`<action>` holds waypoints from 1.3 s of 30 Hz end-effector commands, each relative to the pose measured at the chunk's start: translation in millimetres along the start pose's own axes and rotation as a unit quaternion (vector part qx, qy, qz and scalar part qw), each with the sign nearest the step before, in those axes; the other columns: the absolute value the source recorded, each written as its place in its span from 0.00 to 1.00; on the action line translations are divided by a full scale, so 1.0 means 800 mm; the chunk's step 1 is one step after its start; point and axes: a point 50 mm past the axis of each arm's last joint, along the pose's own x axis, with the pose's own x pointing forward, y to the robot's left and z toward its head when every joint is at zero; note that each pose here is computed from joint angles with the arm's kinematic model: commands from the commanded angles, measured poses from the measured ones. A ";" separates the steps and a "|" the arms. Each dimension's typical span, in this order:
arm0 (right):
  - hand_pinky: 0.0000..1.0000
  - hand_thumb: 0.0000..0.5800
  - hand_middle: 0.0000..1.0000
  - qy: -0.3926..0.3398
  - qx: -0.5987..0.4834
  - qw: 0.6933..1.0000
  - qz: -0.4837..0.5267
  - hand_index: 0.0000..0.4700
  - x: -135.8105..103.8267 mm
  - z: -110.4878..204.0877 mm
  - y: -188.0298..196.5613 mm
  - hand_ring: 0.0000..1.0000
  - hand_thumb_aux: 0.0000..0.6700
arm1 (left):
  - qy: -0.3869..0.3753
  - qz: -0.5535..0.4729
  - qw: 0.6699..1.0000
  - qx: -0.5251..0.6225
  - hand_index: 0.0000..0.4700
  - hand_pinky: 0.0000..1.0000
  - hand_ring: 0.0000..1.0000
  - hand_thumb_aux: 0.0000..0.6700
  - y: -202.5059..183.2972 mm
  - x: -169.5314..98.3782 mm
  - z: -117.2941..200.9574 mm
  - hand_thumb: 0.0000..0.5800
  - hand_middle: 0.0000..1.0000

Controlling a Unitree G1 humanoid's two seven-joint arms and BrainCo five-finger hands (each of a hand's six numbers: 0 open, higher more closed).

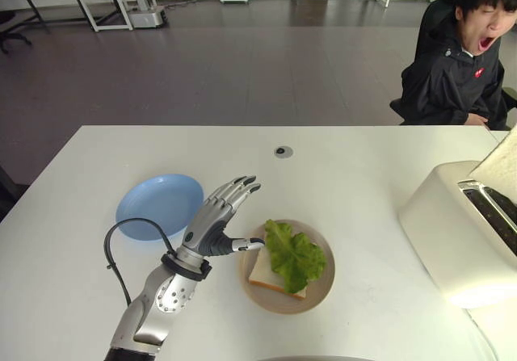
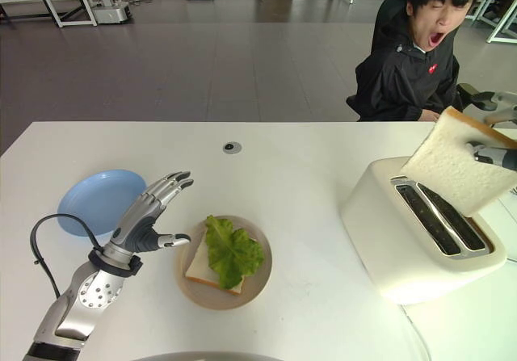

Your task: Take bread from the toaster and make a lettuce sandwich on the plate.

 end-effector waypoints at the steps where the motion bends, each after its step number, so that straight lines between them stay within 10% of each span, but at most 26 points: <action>1: 0.00 1.00 0.00 -0.143 0.046 0.989 0.008 1.00 0.019 0.046 -0.007 0.00 1.00 | 0.000 0.005 1.000 0.019 0.00 0.00 0.00 0.00 0.008 -0.002 -0.004 0.00 0.00; 7: 0.00 1.00 0.00 -0.329 0.277 0.892 0.136 1.00 0.076 0.129 0.039 0.00 1.00 | -0.029 0.027 0.998 0.057 0.00 0.00 0.00 0.00 0.022 -0.003 -0.002 0.00 0.00; 16: 0.00 1.00 0.00 -0.314 0.412 0.791 0.325 1.00 0.139 0.235 0.185 0.00 1.00 | -0.065 0.056 0.989 0.123 0.00 0.00 0.00 0.00 0.045 -0.018 0.006 0.00 0.00; 39: 0.00 1.00 0.00 -0.261 0.338 0.824 0.373 1.00 0.143 0.247 0.285 0.00 1.00 | -0.151 -0.019 0.980 0.125 0.21 0.00 0.00 0.21 0.037 -0.032 0.033 0.38 0.00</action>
